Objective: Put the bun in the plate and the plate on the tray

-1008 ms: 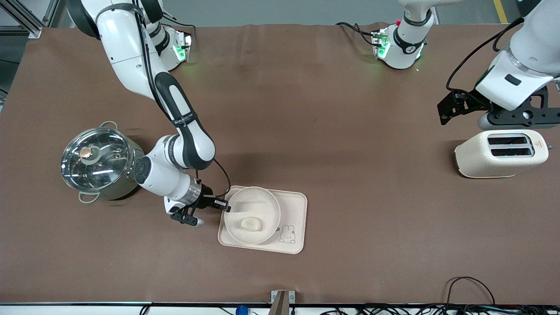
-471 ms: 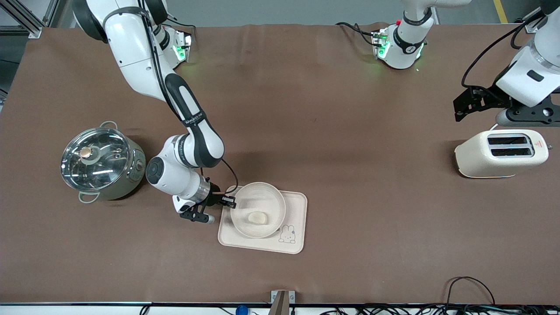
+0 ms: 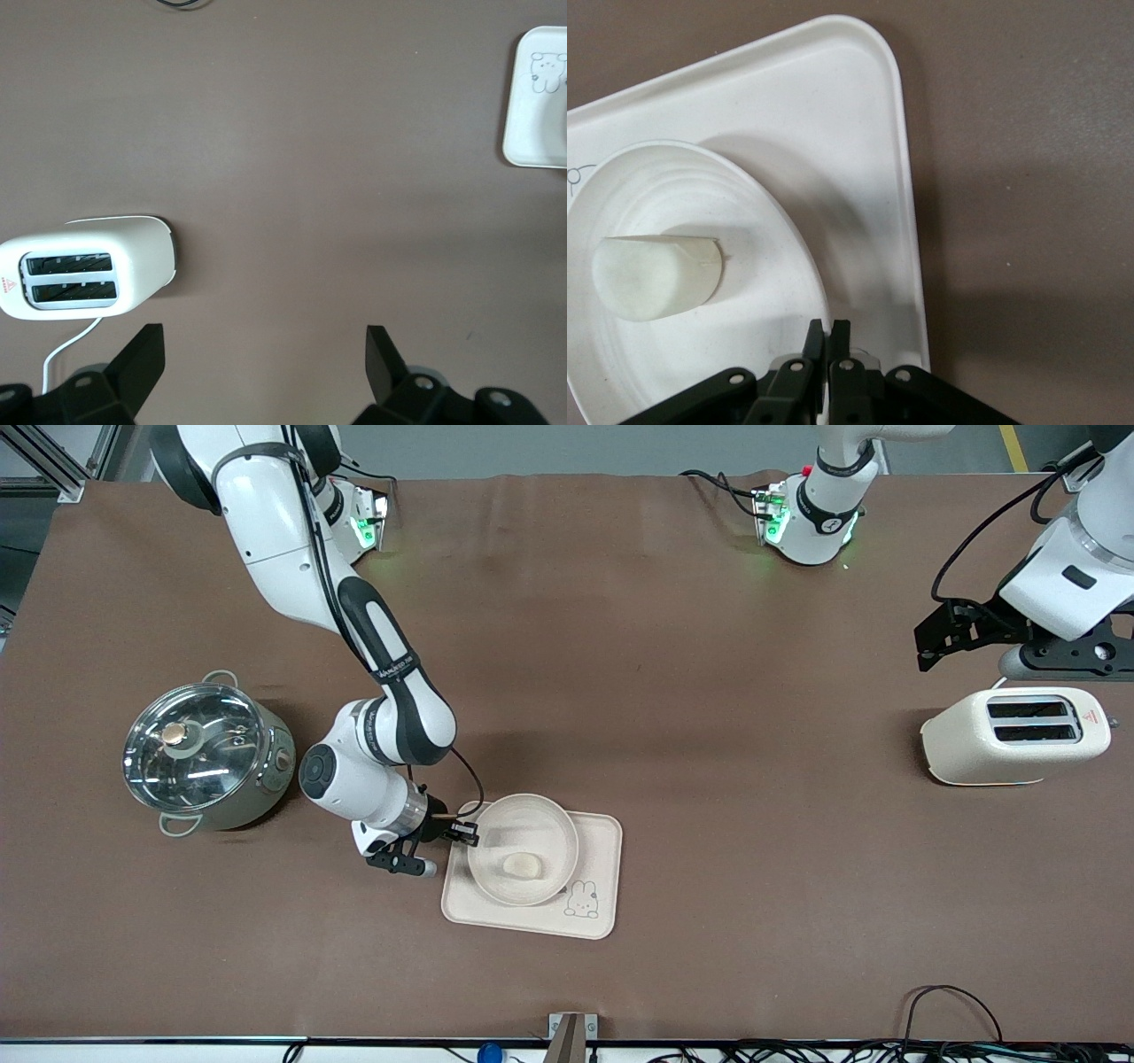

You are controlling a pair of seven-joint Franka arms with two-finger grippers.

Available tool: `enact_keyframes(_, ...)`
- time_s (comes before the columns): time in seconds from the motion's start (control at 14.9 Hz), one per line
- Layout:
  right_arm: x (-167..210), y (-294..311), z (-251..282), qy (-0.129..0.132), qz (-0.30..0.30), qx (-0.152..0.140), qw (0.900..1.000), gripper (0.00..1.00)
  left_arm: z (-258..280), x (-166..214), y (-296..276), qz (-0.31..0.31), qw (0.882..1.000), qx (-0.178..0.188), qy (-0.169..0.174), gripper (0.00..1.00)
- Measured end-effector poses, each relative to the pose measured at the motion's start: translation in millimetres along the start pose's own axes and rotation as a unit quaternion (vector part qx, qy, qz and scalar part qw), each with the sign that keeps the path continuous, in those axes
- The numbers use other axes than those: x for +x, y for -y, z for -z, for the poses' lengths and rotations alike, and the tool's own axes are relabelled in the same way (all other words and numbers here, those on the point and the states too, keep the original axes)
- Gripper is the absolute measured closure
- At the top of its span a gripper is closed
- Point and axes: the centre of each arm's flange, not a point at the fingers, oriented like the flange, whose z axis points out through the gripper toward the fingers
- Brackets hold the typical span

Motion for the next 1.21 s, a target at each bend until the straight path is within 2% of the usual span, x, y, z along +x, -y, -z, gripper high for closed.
enact_keyframes(0.13, 1.5, -1.3, 0.1, -0.002, -0.013, 0.000, 1.000, 0.96, -0.4, 2.6, 3.7, 0.009, 0.999, -0.033, 0.003, 0.00)
enact_keyframes(0.27, 4.1, -0.6, 2.5, -0.005, -0.037, 0.002, 0.999, 0.96, -2.3, 5.4, 14.6, 0.021, 0.998, -0.051, 0.006, 0.00)
enact_keyframes(0.47, 9.0, 6.9, 9.2, -0.012, -0.050, 0.008, 0.999, 0.95, 0.2, 6.3, 16.6, 0.019, 0.999, -0.051, 0.002, 0.00)
enact_keyframes(0.54, 11.1, 7.9, 11.4, -0.015, -0.053, 0.010, 0.998, 0.91, 2.0, 6.1, 14.5, 0.012, 0.999, -0.044, -0.001, 0.00)
enact_keyframes(0.61, 13.5, 8.0, 14.1, -0.017, -0.055, 0.012, 0.998, 0.78, 3.1, 5.9, 11.8, 0.009, 0.999, -0.040, -0.002, 0.00)
enact_keyframes(1.08, 17.4, 16.3, 30.5, -0.025, -0.053, 0.021, 0.998, 0.10, 3.6, 5.8, 10.1, 0.006, 0.999, -0.032, -0.003, 0.00)
enact_keyframes(1.14, 17.3, 20.5, 42.6, -0.029, -0.052, 0.025, 0.998, 0.01, 3.6, 5.9, 10.2, 0.006, 0.999, -0.032, -0.003, 0.00)
enact_keyframes(1.21, 16.0, 24.1, 59.1, -0.033, -0.051, 0.030, 0.998, 0.00, 3.5, 6.0, 10.4, 0.006, 0.999, -0.032, -0.003, 0.00)
